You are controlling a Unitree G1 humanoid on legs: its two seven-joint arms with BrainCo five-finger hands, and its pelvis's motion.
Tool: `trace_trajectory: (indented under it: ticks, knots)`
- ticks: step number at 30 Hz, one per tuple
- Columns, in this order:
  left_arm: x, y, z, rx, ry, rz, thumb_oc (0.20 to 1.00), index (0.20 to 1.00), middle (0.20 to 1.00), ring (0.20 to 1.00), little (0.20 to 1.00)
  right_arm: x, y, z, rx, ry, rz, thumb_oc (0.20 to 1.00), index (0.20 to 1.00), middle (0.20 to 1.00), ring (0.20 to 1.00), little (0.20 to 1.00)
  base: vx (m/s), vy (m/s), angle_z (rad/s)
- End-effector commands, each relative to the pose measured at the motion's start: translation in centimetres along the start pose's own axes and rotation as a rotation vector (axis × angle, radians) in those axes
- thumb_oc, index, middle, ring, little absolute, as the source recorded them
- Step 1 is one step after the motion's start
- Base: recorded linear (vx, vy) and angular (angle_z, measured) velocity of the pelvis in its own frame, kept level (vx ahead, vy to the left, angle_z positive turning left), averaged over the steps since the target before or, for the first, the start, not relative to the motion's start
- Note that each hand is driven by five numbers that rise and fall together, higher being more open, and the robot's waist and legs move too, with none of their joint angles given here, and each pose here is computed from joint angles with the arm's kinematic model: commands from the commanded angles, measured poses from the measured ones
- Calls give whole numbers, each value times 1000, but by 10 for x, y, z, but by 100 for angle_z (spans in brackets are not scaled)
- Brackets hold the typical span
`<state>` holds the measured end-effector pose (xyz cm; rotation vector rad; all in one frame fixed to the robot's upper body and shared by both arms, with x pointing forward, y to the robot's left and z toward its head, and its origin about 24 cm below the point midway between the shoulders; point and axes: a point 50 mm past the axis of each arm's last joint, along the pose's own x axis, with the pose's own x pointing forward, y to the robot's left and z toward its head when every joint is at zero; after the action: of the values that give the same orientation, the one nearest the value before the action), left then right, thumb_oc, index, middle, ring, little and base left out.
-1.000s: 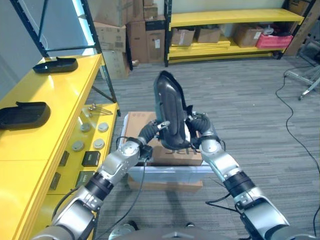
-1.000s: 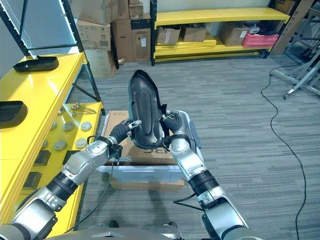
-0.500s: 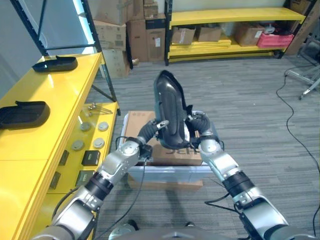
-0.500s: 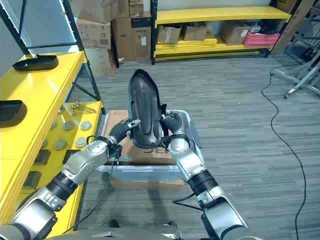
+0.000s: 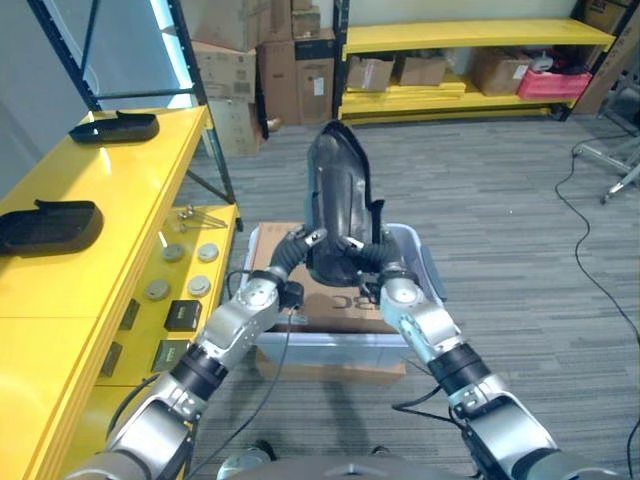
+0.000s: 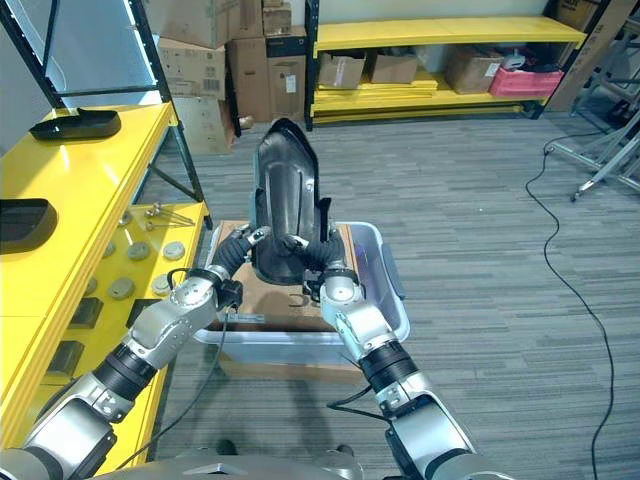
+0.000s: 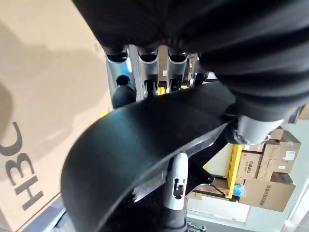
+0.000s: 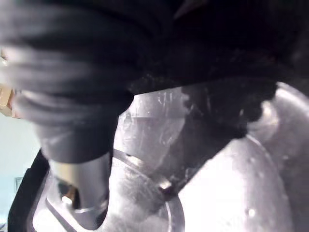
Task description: Move parts from the plastic box to the shelf.
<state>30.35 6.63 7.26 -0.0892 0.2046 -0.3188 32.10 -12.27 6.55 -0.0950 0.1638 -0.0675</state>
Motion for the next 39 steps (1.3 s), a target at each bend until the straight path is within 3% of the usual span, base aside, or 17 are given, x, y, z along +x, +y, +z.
trace_trajectory:
  ticks: [1, 18, 28, 34, 39]
  knots:
    - [2, -15, 77, -83, -398, -18, 200, 200, 200, 200, 200, 4, 4, 37, 88, -134, -22, 1000, 1000, 1000, 1000, 1000, 0, 0, 0]
    - [-31, 93, 70, -60, -498, 358, 200, 200, 200, 200, 200, -14, -77, -29, 133, 4, -303, 1000, 1000, 1000, 1000, 1000, -2, 2, 0]
    - [-66, 121, 85, -7, -591, 378, 200, 200, 200, 200, 200, -33, -90, -62, 149, 86, -348, 1000, 1000, 1000, 1000, 1000, -23, 44, 8]
    - [-97, 130, 99, 18, -702, 365, 200, 200, 200, 200, 200, -64, -110, -105, -17, 226, -393, 1000, 1000, 1000, 1000, 1000, -15, 1, 54]
    - [-134, 140, 100, 23, -783, 384, 200, 200, 200, 200, 200, -88, -126, -131, -129, 323, -359, 1000, 1000, 1000, 1000, 1000, -103, -102, 199]
